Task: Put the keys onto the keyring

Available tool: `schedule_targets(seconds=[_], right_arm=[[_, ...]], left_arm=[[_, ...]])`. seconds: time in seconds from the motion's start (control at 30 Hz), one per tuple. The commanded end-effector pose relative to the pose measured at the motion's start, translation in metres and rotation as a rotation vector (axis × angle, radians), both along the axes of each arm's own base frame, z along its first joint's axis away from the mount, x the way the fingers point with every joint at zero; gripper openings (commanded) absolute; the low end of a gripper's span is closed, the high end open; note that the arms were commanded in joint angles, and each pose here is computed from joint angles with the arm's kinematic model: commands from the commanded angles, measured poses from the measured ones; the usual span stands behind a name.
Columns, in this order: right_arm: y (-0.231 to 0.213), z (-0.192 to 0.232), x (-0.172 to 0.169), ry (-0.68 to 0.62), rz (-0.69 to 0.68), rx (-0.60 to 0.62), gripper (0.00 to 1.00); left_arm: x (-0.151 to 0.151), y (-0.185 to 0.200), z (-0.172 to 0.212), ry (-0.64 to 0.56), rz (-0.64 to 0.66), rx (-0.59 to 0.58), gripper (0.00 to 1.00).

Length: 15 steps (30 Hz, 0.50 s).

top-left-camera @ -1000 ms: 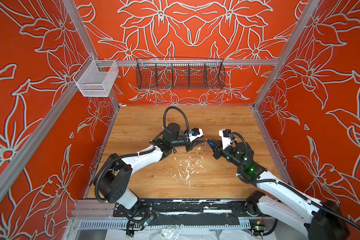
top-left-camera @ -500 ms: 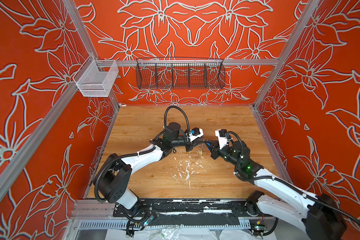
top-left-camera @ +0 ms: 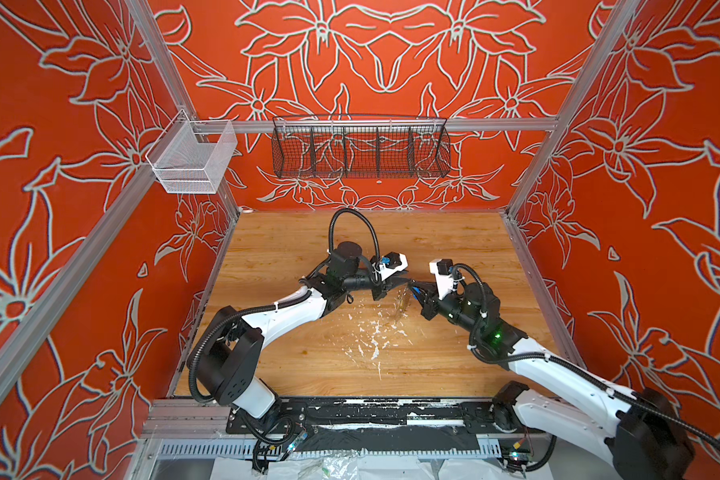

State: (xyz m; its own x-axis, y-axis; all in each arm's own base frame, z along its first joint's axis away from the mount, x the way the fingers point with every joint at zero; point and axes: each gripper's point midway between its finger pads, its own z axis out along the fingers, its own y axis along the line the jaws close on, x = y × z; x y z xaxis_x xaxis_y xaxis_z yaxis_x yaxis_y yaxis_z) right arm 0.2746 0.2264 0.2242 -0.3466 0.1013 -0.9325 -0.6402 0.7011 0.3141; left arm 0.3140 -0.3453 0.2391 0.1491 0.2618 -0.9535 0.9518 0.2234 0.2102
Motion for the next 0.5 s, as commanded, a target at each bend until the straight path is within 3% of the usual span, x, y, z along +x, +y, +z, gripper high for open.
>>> schedule_targets(seconds=[0.0, 0.2, 0.47], right_arm=[[-0.001, 0.037, 0.000, -0.108, -0.005, 0.047, 0.00], [-0.015, 0.029, 0.009, -0.079, -0.105, 0.027, 0.00], [-0.010, 0.035, 0.003, -0.097, -0.060, 0.046, 0.00]], left_arm=[[0.002, -0.001, -0.001, -0.007, -0.008, 0.007, 0.24], [0.003, 0.000, -0.001, -0.009, 0.001, 0.009, 0.24], [0.002, -0.001, -0.002, -0.004, -0.006, 0.008, 0.24]])
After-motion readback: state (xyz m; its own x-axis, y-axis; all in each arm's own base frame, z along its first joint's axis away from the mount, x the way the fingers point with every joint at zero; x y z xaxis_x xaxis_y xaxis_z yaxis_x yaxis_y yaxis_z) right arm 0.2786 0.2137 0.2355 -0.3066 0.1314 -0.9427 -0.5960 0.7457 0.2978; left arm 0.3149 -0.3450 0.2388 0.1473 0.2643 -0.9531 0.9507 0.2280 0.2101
